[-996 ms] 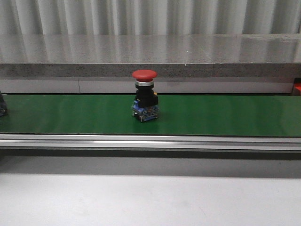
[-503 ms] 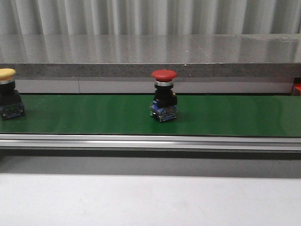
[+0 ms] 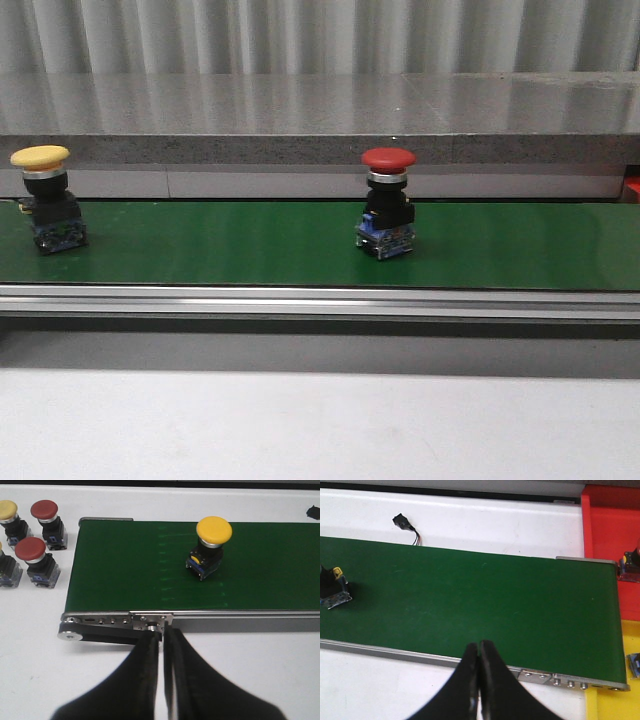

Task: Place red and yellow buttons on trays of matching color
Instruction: 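Lower the right gripper onto the red button arriving on the belt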

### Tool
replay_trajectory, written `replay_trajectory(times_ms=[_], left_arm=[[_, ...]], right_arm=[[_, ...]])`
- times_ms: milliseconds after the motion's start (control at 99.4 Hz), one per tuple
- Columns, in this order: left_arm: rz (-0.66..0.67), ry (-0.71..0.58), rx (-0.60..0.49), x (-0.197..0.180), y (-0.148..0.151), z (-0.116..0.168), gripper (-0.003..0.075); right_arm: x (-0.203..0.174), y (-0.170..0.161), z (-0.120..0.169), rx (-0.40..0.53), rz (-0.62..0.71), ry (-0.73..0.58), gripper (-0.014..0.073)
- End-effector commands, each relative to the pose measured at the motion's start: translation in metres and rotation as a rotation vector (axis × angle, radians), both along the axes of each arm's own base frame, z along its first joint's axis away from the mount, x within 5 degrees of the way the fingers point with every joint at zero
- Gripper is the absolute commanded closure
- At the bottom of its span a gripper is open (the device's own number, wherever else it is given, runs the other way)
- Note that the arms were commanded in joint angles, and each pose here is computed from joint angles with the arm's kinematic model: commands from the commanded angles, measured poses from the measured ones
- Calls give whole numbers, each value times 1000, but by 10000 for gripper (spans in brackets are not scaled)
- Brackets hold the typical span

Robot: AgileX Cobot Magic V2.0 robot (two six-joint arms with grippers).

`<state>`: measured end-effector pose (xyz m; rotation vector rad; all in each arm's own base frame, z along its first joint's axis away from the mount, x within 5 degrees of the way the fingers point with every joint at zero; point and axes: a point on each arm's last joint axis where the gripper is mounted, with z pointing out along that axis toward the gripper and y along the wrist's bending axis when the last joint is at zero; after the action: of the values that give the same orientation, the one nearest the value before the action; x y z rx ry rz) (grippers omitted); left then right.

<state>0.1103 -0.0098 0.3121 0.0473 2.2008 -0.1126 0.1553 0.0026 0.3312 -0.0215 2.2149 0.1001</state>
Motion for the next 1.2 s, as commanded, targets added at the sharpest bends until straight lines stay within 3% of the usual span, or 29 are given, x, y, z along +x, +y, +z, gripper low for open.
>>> replay_trajectory(times_ms=[0, 91, 242, 292, 332, 554, 886, 1188], left_arm=[[-3, -104, -20, 4, -2, 15, 739], [-4, -100, -20, 4, -2, 15, 739], [-4, -100, -20, 4, -2, 15, 739], [-4, -100, -20, 4, -2, 15, 739], [-4, -100, -20, 4, -2, 15, 739], [-4, -100, -20, 4, -2, 15, 739], [-4, -100, -20, 4, -2, 15, 739], [-4, -100, -20, 4, -2, 15, 739]], right_arm=[[1, 0, 12, -6, -3, -72, 669], [-1, 0, 9, -4, 5, -34, 515], [-2, 1, 7, -2, 9, -13, 108], [-2, 1, 7, -1, 9, -13, 12], [-2, 1, 7, -1, 9, -13, -17], [12, 11, 9, -20, 108, 38, 9], [68, 61, -1, -32, 318, 117, 9], [123, 86, -25, -53, 355, 186, 9]])
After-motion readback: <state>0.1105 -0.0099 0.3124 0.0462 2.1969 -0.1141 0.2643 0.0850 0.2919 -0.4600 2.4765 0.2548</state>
